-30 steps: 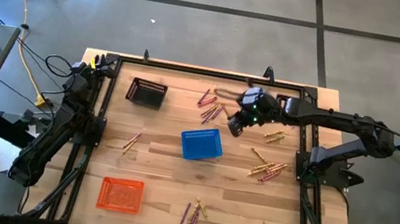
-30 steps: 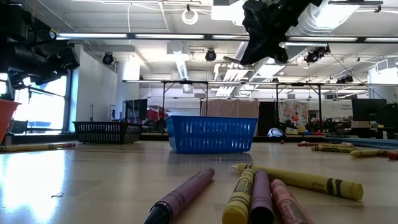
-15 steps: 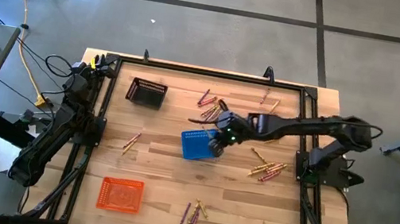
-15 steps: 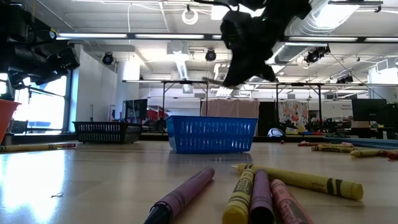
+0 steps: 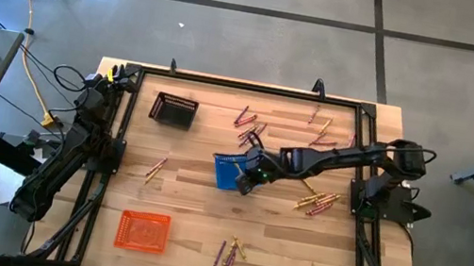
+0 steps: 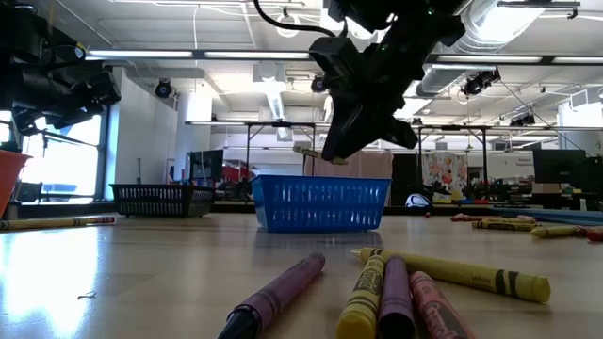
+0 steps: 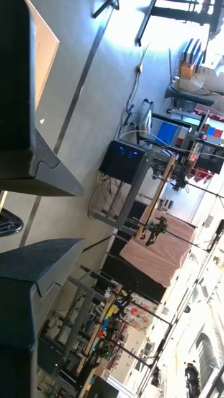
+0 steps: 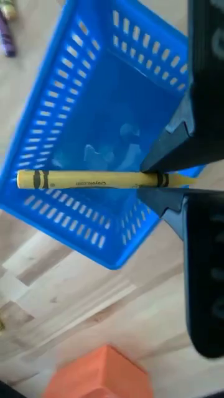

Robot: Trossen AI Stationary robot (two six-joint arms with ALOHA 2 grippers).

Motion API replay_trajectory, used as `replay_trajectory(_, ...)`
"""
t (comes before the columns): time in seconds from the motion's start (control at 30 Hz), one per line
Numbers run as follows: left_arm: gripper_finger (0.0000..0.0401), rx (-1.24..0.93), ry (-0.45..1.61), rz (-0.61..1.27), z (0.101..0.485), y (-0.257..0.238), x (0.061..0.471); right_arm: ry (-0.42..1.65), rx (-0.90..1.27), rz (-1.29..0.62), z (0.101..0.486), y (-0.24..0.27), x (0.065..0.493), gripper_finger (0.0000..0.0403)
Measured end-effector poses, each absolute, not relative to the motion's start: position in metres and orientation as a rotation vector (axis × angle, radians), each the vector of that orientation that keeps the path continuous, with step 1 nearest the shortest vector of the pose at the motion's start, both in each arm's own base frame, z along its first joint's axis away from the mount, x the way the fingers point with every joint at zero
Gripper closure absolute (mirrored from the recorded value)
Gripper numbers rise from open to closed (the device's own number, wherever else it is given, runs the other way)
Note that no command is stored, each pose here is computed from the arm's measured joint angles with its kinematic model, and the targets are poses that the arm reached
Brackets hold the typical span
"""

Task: Sort crayons
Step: Put the yellow crayon into the blue basket

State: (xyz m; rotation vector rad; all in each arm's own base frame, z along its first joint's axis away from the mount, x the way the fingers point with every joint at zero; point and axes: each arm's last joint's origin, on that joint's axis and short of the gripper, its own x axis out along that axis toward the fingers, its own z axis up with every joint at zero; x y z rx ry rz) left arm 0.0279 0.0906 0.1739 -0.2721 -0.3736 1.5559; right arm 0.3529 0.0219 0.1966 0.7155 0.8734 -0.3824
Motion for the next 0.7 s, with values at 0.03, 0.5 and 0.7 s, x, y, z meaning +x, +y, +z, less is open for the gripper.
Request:
replay_trajectory(0.03,0.0297,-0.272,-0.374,1.556,0.174,0.091,0.028,0.869,0.71,-0.386,0.197,0.024,0.353,0.0343)
replay_trajectory(0.5,0.0297,-0.272,-0.374,1.556,0.174,0.091,0.028,0.864,0.791,-0.465,0.234,0.03,0.322,0.0223)
replay_trajectory(0.7,0.0297,-0.272,-0.374,1.556,0.174,0.091,0.028,0.946,0.825,-0.596,0.262,0.035,0.276,0.0222)
